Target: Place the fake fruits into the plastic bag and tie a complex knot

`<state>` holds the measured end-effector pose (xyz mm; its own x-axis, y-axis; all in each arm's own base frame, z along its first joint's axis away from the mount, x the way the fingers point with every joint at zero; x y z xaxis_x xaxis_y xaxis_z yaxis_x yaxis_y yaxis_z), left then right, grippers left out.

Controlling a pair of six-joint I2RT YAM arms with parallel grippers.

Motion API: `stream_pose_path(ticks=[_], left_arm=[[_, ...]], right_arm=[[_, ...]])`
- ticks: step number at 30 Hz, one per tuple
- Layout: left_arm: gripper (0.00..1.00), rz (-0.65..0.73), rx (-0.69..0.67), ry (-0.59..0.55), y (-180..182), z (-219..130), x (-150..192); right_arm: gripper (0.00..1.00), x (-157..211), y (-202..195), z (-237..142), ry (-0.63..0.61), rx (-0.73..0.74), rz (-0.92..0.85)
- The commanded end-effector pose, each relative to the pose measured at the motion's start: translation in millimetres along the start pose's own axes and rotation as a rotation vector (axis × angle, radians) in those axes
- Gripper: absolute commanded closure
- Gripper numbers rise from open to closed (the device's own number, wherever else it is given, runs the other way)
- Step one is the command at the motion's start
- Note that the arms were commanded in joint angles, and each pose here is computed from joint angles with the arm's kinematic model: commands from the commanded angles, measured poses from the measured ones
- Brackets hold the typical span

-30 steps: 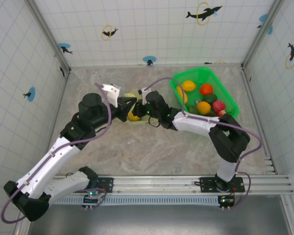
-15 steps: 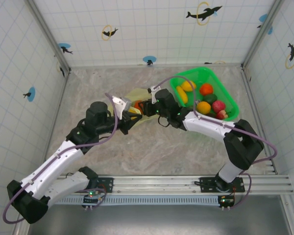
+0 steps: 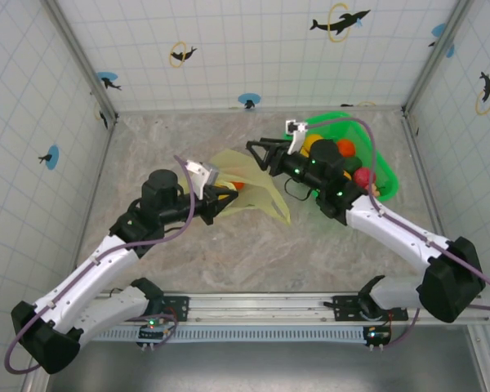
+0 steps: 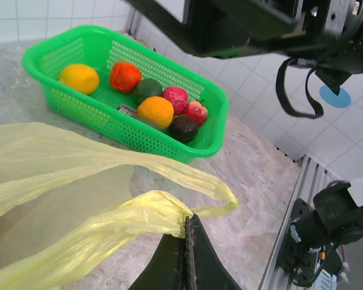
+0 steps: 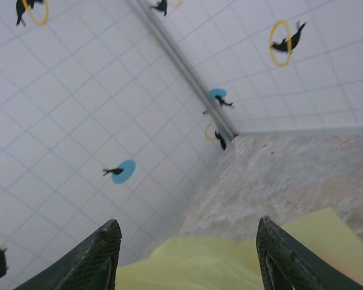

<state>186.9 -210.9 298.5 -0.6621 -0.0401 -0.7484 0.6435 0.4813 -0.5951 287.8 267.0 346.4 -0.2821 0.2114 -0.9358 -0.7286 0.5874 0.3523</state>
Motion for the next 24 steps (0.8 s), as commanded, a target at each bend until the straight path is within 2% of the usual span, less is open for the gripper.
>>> stream_pose_path(ticks=[1,4,6,8,17,24], left_arm=[[1.00,0.013,0.001,-0.070,-10.2,-7.8,-21.1],[1.00,0.014,-0.009,-0.075,-9.9,-7.1,-24.1],[1.00,0.017,-0.010,-0.076,-10.4,-6.4,-26.6],[1.00,0.017,-0.012,-0.070,-9.5,-4.1,-26.8],[1.00,0.029,-0.016,-0.058,-7.7,1.6,-29.6],[1.00,0.044,-0.019,-0.054,-6.8,5.3,-32.0]], right_arm=[[0.38,-5.4,-39.2,-14.6,-0.008,0.162,0.046],[0.35,4.6,-98.3,-24.9,0.068,0.455,0.102],[0.35,17.2,-139.7,-30.8,0.118,0.671,0.221],[0.35,30.6,-169.5,-34.5,0.160,0.822,0.319],[0.32,66.6,-259.5,-19.6,0.131,1.001,0.741],[0.29,91.2,-304.8,26.9,0.104,0.948,0.996]])
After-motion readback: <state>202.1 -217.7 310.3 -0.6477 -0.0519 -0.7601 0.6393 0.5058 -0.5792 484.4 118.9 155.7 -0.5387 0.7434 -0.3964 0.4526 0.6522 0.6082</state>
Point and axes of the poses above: each hand's point on the last joint's axis, 136 mm out from that joint toward the fingers, its own z axis out along the fingers, its own y axis along the line the jaws close on, x = y × z, the point moved 5 cm from there along -z, back along the fingers, and after that the axes turned 15 degrees about -z, right-handed, at the moved point
